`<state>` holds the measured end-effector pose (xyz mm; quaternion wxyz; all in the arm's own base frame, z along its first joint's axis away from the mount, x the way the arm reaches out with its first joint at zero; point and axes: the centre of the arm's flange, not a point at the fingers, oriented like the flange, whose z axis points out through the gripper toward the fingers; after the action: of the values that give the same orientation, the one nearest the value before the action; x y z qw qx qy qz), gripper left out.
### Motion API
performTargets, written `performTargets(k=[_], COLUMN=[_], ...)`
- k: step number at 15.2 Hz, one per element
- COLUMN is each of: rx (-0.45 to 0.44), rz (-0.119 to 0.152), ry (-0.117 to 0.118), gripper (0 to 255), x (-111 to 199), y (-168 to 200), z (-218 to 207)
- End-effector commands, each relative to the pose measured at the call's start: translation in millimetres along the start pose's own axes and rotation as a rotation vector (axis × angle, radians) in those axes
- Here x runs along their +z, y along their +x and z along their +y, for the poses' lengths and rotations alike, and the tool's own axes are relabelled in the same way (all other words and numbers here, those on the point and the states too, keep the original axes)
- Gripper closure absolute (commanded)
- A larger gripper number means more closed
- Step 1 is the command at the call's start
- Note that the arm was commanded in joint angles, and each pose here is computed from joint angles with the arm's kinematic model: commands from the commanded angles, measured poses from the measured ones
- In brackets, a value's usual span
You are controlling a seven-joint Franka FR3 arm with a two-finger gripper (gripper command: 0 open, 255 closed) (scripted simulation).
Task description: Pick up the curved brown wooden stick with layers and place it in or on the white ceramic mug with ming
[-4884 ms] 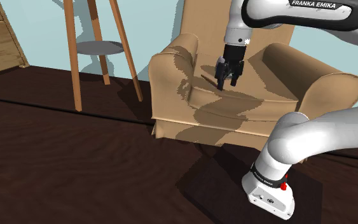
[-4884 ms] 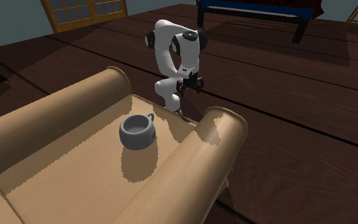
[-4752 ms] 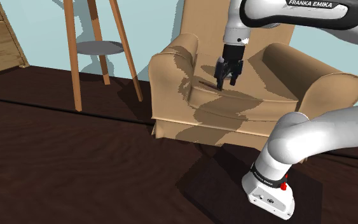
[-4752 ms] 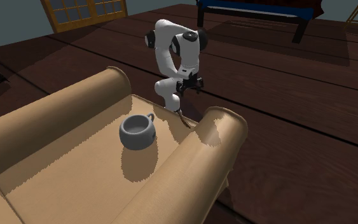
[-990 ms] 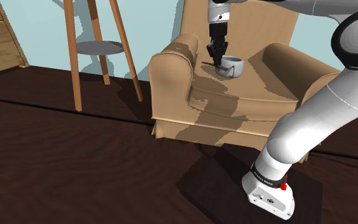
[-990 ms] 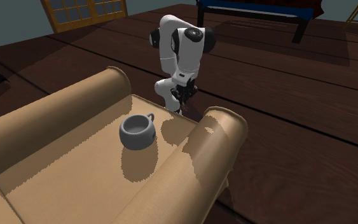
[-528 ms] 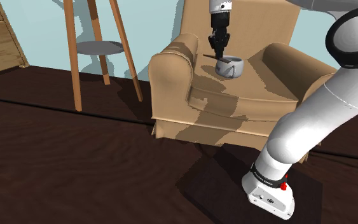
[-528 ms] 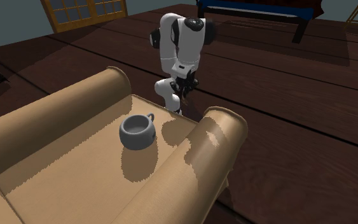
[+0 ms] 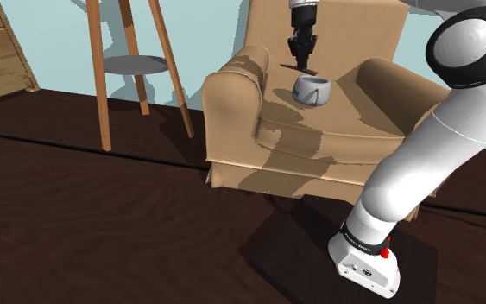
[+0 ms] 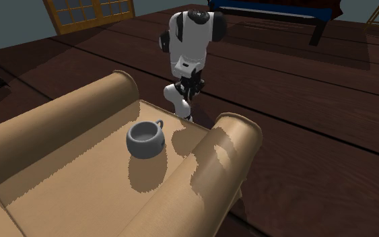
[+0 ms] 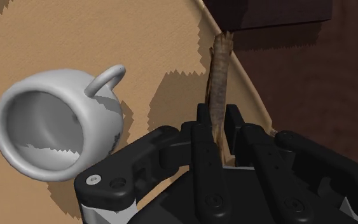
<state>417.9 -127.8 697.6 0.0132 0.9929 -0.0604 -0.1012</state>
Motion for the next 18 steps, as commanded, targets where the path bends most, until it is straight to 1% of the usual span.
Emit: performTargets(k=[1, 13, 14, 18], rx=[-0.001, -0.001, -0.001, -0.001], rz=[0.000, 0.000, 0.000, 0.000], ry=[0.000, 0.000, 0.000, 0.000], gripper=[255, 255, 255, 255], x=[-1.1, -2.2, -2.4, 18.3], y=[2.6, 32.8, 37.1, 41.3], z=[25.2, 180.7, 202.5, 201.7])
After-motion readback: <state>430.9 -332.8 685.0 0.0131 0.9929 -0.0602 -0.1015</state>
